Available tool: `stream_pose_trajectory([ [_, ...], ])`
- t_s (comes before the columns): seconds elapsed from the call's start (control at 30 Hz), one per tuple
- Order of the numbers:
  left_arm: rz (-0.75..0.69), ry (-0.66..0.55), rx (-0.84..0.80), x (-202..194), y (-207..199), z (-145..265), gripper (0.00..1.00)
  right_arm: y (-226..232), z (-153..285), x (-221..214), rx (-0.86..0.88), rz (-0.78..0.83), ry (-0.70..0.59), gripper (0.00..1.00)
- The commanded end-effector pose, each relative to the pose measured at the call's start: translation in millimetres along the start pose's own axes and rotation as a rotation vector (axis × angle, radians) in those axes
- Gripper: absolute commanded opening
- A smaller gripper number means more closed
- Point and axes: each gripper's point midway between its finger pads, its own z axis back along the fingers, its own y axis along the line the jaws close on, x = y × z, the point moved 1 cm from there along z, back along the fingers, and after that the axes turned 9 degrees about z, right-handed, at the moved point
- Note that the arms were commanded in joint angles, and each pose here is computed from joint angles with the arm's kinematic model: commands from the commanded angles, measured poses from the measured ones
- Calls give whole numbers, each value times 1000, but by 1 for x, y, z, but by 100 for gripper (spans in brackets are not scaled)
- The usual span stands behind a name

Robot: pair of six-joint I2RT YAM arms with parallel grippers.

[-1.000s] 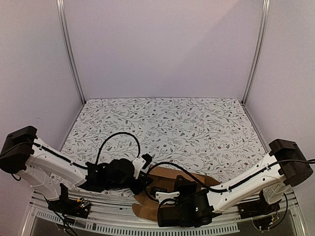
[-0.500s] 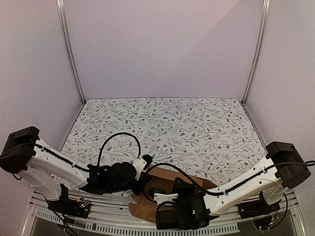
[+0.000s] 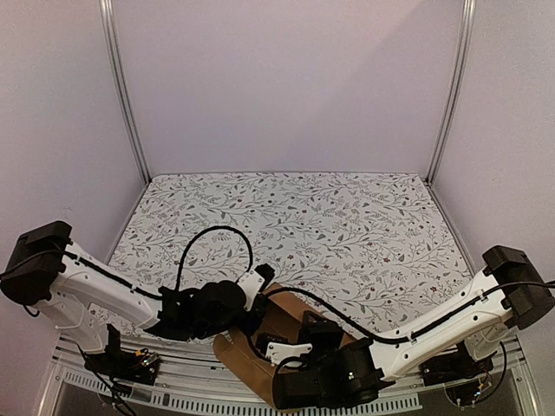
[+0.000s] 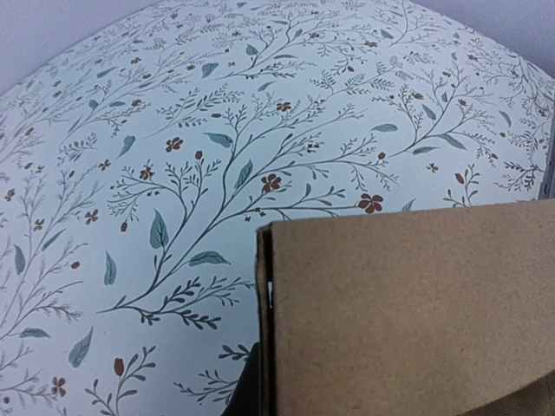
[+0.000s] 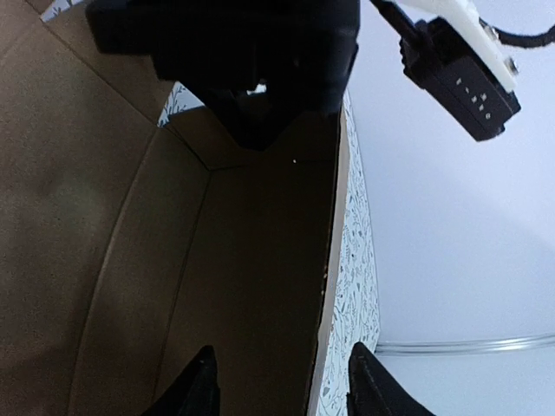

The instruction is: Fold the paper box

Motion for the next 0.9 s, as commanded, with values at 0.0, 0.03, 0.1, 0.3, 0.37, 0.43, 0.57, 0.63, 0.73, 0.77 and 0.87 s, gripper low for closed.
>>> stream_pose_trajectory([
  [0.0,-66,-78,-10,27,-15,-8,0,-37,19,20,34,-159,-82,56],
  [0.03,-75,-81,-9,29,-15,-10,0,-44,22,22,42,-182,-96,60],
  [0.1,-82,-90,-17,34,-16,-15,0,-57,30,25,65,-227,-125,67],
  [0.3,-67,-105,-99,44,-17,-27,0,-98,50,20,99,-369,-197,74],
  [0.37,-62,-102,-142,46,-19,-31,0,-105,47,13,119,-406,-195,75],
  [0.43,-66,-105,-186,47,-21,-34,0,-108,39,3,158,-460,-183,75],
  [0.57,-64,-120,-264,51,-16,-39,0,-117,21,-15,213,-568,-161,73],
  [0.63,-65,-125,-309,52,-16,-41,0,-122,12,-21,241,-628,-168,68],
  [0.73,-79,-104,-358,49,-21,-47,0,-127,1,-26,314,-754,-208,57],
  [0.77,-88,-89,-371,47,-24,-50,0,-130,-1,-26,331,-791,-226,52],
  [0.87,-104,-44,-404,39,-32,-59,0,-133,-10,-25,376,-863,-256,31],
])
